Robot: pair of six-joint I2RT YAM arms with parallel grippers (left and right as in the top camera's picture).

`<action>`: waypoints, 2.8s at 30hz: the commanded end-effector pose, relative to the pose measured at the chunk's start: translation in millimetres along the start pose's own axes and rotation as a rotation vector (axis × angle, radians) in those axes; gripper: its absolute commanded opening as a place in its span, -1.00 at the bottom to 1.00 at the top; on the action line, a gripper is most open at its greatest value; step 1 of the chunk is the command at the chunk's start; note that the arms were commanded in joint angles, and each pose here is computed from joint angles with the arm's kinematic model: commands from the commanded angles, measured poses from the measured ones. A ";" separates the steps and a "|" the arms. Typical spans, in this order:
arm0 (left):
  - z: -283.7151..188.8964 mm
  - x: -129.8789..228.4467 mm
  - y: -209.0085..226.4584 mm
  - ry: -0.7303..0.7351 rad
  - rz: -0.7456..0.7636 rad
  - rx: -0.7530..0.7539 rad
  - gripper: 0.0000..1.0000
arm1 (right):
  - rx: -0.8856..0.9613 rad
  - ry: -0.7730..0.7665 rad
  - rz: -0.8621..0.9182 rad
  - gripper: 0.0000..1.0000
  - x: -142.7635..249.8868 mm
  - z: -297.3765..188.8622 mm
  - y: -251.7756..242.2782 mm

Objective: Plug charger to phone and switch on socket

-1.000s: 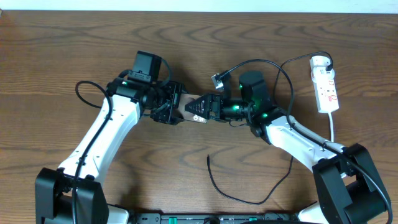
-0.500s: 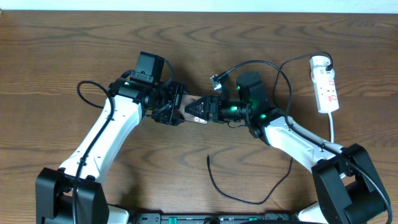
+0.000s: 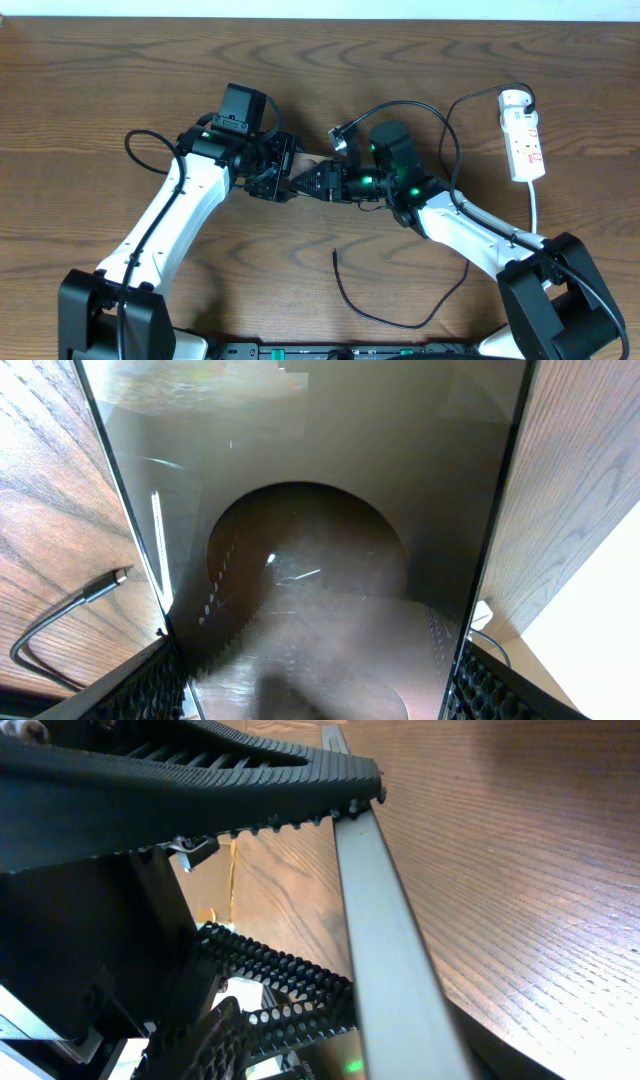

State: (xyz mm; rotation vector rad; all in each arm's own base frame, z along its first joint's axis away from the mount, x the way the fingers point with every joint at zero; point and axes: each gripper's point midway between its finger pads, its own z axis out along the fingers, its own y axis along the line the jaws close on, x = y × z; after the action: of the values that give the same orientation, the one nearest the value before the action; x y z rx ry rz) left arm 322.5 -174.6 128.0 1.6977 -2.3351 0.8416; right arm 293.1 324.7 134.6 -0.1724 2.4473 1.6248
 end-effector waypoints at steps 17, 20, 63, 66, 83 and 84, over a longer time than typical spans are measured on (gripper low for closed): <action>1.9 7.2 3.5 0.015 -0.005 -0.014 -0.86 | 0.022 -0.006 0.003 -0.23 -1.0 2.2 -1.0; 3.3 11.0 4.6 0.019 0.005 -0.019 -0.85 | 0.042 -0.015 0.012 -0.25 -1.9 2.0 -5.1; -2.9 12.7 -4.7 0.095 0.046 0.020 0.66 | 0.063 -0.059 0.024 -0.98 -16.4 -9.4 -15.7; -9.9 13.9 -16.8 0.156 0.121 0.078 0.80 | 0.075 -0.107 0.046 -0.98 -32.2 -23.5 -25.7; -84.2 37.4 -138.9 0.186 0.792 0.720 0.82 | -0.265 -0.536 0.525 -0.98 -157.0 -137.8 -5.7; -90.7 40.3 -145.8 0.173 0.823 0.761 0.82 | -0.321 -0.568 0.535 -0.98 -165.1 -145.1 5.5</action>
State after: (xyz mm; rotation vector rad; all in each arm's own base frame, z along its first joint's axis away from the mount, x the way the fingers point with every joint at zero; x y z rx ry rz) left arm 418.5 -191.4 255.1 0.7678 -2.7097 2.0071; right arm 432.6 192.0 199.6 0.6286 1.9842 1.7156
